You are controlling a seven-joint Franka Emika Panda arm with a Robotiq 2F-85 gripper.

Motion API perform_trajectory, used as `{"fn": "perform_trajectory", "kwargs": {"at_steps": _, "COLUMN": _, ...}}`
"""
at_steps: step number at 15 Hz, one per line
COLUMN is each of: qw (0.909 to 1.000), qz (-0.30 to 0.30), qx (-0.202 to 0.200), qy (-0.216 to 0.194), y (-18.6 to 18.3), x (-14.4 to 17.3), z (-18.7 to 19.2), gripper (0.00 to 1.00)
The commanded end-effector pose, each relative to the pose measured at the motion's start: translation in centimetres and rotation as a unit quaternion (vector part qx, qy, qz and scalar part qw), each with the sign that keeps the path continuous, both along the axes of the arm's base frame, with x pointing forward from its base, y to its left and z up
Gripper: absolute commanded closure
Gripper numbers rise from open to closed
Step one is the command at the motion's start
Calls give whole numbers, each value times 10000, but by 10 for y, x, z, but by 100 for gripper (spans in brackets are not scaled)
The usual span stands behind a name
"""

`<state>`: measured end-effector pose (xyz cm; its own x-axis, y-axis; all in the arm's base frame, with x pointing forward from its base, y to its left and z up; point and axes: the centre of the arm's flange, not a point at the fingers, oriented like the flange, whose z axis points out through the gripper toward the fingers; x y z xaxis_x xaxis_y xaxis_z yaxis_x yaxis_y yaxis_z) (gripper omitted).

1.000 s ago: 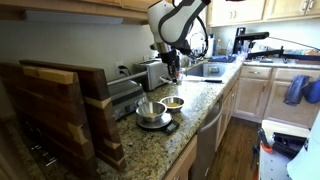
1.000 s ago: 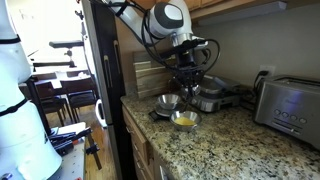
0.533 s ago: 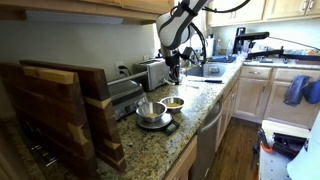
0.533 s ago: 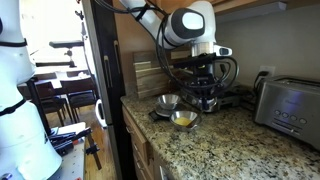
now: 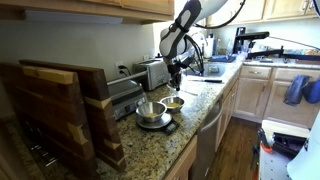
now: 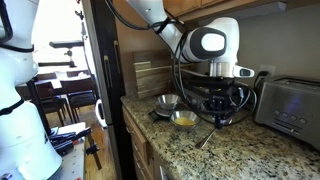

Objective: Pick up the spoon and scoop some of the contents from the silver bowl and put it in the other silver bowl.

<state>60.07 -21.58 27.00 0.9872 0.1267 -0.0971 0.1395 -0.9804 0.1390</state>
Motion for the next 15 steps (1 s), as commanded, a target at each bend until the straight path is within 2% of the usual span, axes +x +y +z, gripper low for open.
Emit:
{"fn": "perform_trajectory", "kwargs": {"at_steps": 1, "qw": 9997, "qz": -209, "qx": 83, "qy": -66, "y": -18, "x": 2, "z": -13, "gripper": 98}}
{"fn": "perform_trajectory", "kwargs": {"at_steps": 8, "qw": 9990, "qz": -377, "qx": 145, "qy": 177, "y": -35, "x": -14, "z": -43, "gripper": 98}}
{"fn": "perform_trajectory", "kwargs": {"at_steps": 14, "qw": 9992, "qz": -313, "qx": 132, "qy": 211, "y": -36, "x": -15, "z": -43, "gripper": 96}}
{"fn": "perform_trajectory", "kwargs": {"at_steps": 15, "qw": 9994, "qz": -275, "qx": 108, "qy": 189, "y": -32, "x": -16, "z": -39, "gripper": 69}}
